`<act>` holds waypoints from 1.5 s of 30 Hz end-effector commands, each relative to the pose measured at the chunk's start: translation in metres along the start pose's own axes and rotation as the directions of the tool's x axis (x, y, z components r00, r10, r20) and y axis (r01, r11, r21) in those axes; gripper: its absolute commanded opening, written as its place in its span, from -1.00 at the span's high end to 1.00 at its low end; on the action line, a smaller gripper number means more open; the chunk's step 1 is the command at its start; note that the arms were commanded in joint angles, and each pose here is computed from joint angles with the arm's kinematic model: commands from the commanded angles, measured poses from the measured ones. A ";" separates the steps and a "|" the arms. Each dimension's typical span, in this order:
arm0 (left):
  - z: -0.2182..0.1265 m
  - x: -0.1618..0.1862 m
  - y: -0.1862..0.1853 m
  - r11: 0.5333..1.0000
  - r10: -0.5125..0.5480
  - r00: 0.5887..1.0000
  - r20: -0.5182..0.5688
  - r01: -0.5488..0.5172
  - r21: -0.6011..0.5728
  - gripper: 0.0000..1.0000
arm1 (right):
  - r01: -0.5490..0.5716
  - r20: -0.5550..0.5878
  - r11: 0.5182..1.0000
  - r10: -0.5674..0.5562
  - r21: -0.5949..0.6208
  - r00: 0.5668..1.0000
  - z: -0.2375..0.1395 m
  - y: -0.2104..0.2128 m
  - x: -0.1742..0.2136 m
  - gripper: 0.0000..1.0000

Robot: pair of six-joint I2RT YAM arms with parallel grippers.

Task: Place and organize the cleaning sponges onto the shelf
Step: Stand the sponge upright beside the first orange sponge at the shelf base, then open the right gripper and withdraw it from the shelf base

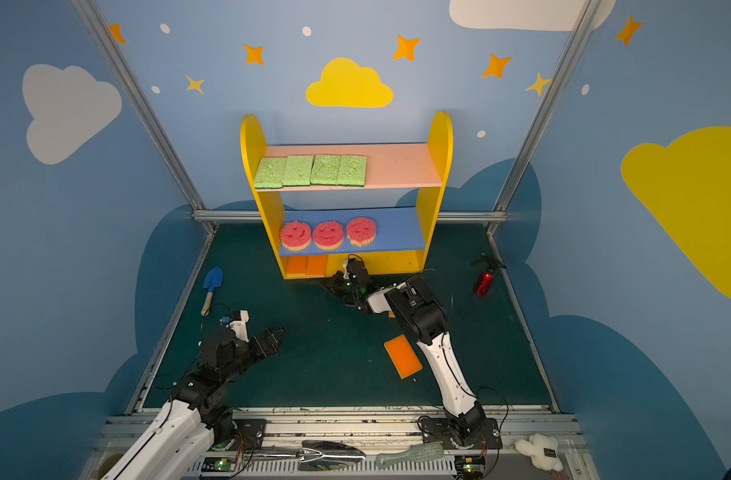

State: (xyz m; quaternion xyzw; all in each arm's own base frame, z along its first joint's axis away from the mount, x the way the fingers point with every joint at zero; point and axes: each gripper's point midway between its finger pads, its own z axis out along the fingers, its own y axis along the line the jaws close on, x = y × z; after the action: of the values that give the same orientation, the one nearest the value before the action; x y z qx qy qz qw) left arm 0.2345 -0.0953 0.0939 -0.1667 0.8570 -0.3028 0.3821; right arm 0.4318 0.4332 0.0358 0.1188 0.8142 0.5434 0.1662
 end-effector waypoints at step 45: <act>-0.001 0.000 -0.007 0.999 0.037 0.999 -0.025 -0.037 0.023 -0.99 | -0.015 0.082 1.000 0.014 0.010 0.997 -0.025 -0.003 -0.003 0.46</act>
State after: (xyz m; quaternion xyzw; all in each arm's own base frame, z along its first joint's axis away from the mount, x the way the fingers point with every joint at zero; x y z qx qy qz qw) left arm 0.2329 -0.0957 0.0902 -0.1598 0.8624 -0.3000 0.3752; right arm 0.4352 0.4181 0.0385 0.1640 0.8005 0.5470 0.1816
